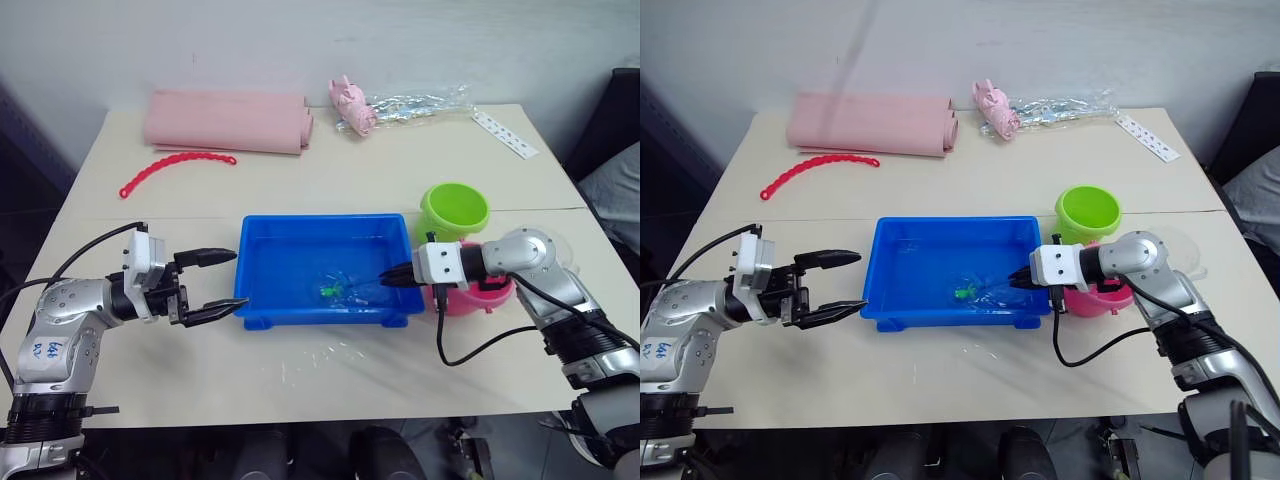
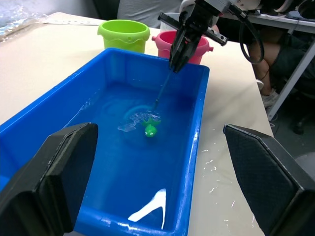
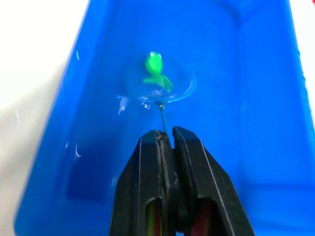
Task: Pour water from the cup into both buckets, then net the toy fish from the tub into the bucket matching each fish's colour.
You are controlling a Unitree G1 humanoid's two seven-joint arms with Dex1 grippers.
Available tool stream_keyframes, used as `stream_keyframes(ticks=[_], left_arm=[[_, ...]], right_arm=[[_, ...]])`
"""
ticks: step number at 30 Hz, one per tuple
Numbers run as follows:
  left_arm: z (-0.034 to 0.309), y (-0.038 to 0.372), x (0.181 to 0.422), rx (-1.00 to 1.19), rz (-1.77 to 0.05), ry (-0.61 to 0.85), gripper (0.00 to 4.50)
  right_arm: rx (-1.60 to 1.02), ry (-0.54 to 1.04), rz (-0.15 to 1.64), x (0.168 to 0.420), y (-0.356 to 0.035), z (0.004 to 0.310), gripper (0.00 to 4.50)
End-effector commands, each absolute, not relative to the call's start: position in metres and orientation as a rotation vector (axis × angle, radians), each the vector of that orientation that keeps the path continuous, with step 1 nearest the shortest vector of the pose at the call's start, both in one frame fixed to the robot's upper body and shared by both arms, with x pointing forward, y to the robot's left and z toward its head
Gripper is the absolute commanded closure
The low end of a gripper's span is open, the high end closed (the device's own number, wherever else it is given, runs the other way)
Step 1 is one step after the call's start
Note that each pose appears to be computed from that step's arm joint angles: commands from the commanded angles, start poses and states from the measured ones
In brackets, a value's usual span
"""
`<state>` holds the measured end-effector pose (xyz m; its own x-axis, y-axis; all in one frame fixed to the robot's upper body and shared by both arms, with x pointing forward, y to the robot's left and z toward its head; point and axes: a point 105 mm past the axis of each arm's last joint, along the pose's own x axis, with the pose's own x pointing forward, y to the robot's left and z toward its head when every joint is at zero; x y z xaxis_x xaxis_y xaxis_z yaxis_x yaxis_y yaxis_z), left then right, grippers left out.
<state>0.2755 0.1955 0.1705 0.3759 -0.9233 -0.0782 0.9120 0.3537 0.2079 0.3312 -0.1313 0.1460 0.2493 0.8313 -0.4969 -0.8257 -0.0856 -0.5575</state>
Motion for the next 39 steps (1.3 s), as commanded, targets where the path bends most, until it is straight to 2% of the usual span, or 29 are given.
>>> stream_keyframes(ticks=[1, 17, 26, 31, 39], left_arm=[[0.182, 0.197, 0.273, 0.252, -1.180, -0.091, 0.03], [0.187, 0.178, 0.283, 0.213, -1.234, -0.129, 0.03], [0.192, 0.166, 0.293, 0.193, -1.274, -0.150, 0.03], [0.204, 0.154, 0.295, 0.210, -1.298, -0.220, 0.03], [0.202, 0.147, 0.299, 0.194, -1.318, -0.208, 0.03]], right_arm=[[-0.695, -0.025, 1.329, 0.329, -0.142, 0.156, 4.50], [-0.406, -0.041, 1.229, 0.291, -0.178, 0.195, 4.50], [-0.354, -0.052, 1.153, 0.287, -0.184, 0.204, 4.50], [-0.346, -0.055, 1.131, 0.283, -0.184, 0.205, 4.50], [-0.339, -0.089, 1.077, 0.282, -0.192, 0.215, 4.50]])
